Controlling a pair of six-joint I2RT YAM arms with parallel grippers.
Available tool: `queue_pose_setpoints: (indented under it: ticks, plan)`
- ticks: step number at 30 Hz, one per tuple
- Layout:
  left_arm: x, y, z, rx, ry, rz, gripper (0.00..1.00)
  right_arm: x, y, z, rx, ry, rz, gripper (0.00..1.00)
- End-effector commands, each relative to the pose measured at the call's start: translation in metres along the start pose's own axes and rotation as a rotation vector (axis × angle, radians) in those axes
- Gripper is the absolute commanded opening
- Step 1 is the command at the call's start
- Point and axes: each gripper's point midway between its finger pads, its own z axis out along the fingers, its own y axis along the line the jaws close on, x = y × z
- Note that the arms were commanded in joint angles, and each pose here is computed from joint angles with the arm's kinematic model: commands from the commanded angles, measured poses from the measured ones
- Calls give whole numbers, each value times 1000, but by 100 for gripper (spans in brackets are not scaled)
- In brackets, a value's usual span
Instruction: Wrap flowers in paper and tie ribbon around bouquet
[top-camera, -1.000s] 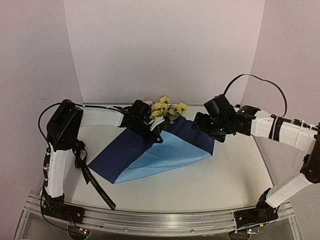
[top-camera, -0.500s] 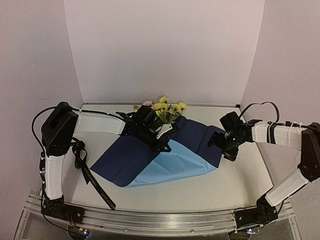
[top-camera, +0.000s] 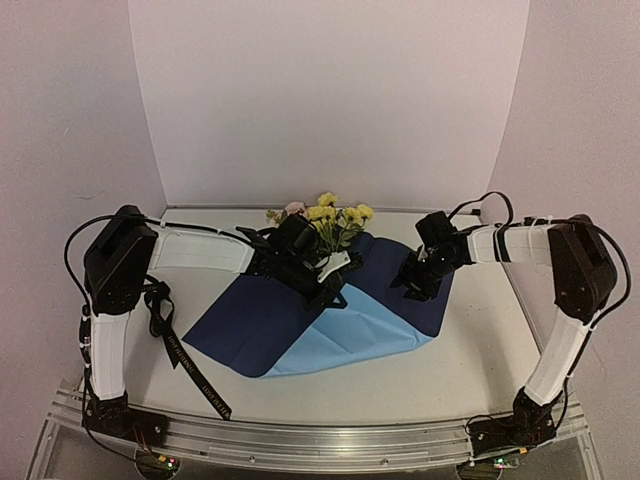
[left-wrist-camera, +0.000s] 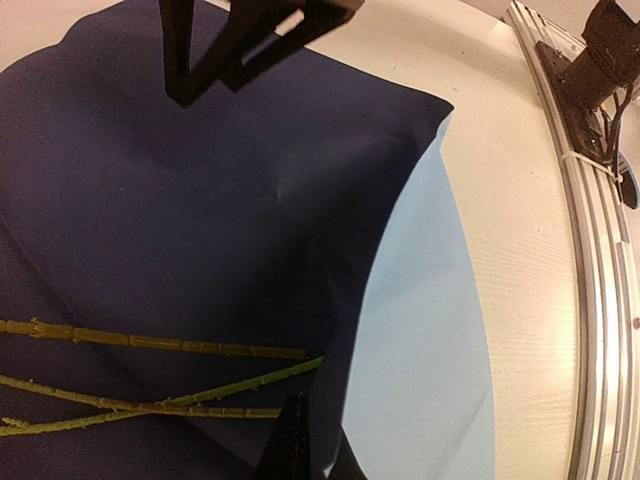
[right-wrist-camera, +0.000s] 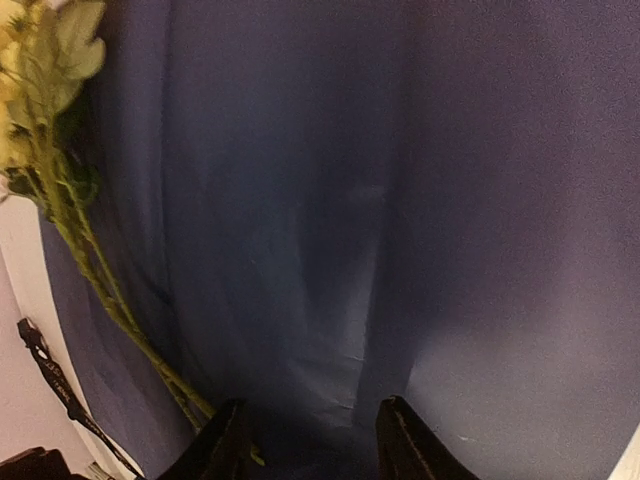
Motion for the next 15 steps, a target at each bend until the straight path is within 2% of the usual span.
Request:
queue_pose_setpoints:
  ticks: [1,8,15]
  plan:
    - [-26,-3,-18,-37,-69,42,0,28,-21,23,30,133,26,41]
    - [-27,-4,-22,-60,-74,46,0,44,-64,16,121,127,98,40]
    - [-31,20,-30,-189,-80,72,0,52,-78,-1,141,103,130,43]
